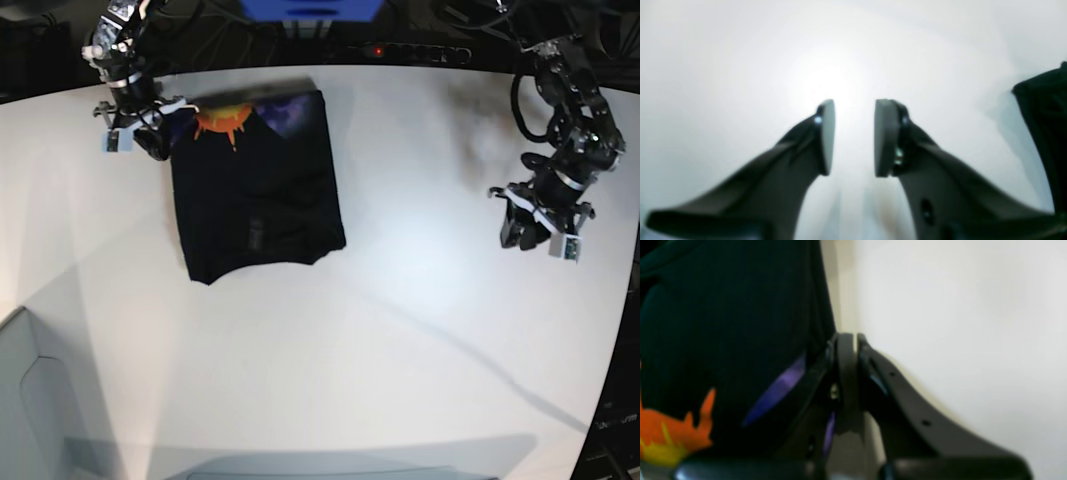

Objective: Fold the T-shirt properly

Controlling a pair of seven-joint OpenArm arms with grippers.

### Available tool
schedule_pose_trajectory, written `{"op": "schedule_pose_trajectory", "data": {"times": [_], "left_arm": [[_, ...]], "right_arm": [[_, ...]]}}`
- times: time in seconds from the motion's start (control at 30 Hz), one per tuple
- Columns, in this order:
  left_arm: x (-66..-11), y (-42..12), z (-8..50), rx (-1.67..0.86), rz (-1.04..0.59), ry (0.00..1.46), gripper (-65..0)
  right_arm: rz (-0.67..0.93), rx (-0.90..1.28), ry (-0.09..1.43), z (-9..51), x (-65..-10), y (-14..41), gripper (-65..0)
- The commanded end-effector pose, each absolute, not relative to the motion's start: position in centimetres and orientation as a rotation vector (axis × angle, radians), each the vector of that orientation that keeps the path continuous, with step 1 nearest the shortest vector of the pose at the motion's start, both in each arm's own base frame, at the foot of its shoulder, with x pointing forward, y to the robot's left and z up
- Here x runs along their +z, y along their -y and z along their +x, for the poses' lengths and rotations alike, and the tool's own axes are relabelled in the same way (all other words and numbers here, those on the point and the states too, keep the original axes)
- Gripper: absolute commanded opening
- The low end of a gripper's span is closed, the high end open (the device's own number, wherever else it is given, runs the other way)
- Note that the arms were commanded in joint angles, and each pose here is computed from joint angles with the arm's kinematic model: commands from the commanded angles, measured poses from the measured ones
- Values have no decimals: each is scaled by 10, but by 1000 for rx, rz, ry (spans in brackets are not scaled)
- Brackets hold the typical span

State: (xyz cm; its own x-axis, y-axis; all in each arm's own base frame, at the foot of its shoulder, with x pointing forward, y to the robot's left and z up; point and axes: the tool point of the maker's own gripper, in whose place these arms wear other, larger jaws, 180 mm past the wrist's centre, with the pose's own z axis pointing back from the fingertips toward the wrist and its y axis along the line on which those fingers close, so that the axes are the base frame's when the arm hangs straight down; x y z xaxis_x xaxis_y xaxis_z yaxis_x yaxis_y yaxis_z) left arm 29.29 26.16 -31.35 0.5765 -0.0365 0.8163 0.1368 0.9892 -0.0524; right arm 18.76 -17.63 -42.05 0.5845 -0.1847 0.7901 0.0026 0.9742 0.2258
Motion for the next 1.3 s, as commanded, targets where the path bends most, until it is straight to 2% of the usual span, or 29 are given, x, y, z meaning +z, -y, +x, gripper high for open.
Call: {"op": "schedule_pose_trajectory", "data": {"times": [0.0, 0.17, 0.27, 0.57, 0.8, 0.9, 1.07, 1.27], "left_arm": [[-300, -264, 298, -104, -109, 1000, -499], [-304, -271, 290, -40, -110, 1007, -566], [-303, -278, 287, 13, -104, 1024, -646], [-296, -287, 283, 49, -84, 1048, -649], [-268, -300, 245, 58, 47, 1085, -649], [-278, -311, 211, 86, 90, 1014, -649], [-315, -320, 137, 95, 123, 789, -649], [-343, -311, 55, 124, 111, 562, -649]], "right_arm": [[215, -103, 986, 192, -410, 176, -650], [213, -105, 961, 182, -414, 176, -650], [213, -106, 953, 177, -415, 176, -650], [186, -57, 1014, 185, -388, 176, -650], [68, -53, 1029, 170, -365, 208, -650], [25, -64, 973, 144, -369, 220, -650], [-4, -73, 799, 76, -387, 229, -650], [-2, -77, 658, 22, -397, 227, -650]]}}
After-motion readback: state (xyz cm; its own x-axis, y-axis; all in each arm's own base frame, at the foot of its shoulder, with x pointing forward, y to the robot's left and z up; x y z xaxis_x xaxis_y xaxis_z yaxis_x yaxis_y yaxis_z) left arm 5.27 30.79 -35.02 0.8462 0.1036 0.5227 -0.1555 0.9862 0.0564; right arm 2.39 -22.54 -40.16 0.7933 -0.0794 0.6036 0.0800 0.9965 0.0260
